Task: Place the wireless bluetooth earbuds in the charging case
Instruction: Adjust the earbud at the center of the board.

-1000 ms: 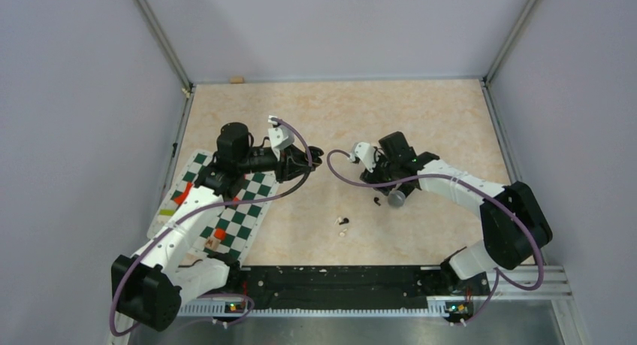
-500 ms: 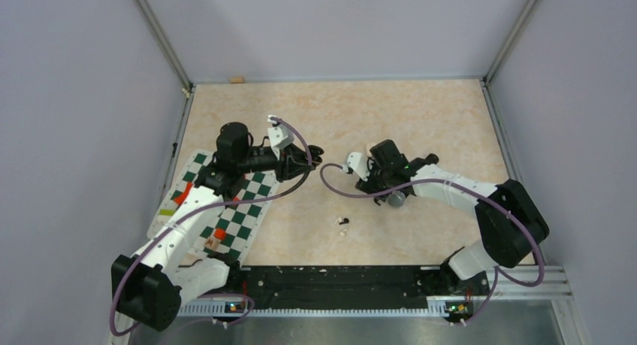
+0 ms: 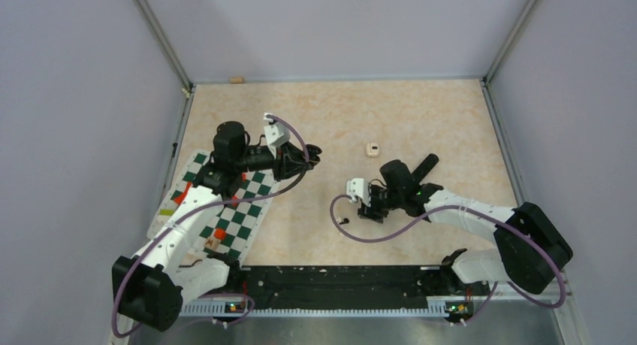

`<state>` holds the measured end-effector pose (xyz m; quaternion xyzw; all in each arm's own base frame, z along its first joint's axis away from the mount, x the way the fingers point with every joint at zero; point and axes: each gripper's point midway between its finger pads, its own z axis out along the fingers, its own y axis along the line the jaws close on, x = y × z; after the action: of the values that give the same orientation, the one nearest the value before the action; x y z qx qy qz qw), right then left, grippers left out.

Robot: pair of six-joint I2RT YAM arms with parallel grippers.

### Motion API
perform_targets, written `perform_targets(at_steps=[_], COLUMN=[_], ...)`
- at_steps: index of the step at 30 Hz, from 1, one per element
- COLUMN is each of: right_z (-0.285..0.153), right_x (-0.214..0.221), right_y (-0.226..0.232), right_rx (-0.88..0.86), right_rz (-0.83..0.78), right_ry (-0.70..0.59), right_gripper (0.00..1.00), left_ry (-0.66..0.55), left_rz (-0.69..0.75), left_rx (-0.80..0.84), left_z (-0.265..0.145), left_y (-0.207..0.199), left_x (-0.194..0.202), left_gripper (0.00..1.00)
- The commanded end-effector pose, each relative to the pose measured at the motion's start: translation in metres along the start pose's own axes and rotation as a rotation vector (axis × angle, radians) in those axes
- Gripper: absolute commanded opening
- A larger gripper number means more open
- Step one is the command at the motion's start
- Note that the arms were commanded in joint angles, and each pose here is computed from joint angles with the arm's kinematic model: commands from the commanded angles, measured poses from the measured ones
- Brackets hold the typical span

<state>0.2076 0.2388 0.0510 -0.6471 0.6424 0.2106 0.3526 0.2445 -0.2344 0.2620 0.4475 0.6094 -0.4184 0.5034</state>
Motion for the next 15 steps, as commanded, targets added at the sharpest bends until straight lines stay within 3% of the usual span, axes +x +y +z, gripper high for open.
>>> perform_targets(at_steps=[1,5,15], right_z=[0.002,0.002,0.022], right_x=[-0.04,-0.058,-0.054], right_y=[0.002,-0.001,0.024], right_rx=[0.008,0.029,-0.1], right_rz=[-0.313,-0.407,-0.417], right_ry=[-0.198,-0.267,-0.25], right_gripper=[0.53,0.53,0.5], left_ry=[-0.056,-0.06,-0.064], left_rz=[0.055,0.047,0.047], left_rx=[0.006,-0.002,-0.01], left_z=[-0.007,-0.009,-0.01], left_y=[-0.002,0.0,0.002], left_x=[-0.024,-0.024,-0.021], left_gripper=[0.0,0.0,0.0])
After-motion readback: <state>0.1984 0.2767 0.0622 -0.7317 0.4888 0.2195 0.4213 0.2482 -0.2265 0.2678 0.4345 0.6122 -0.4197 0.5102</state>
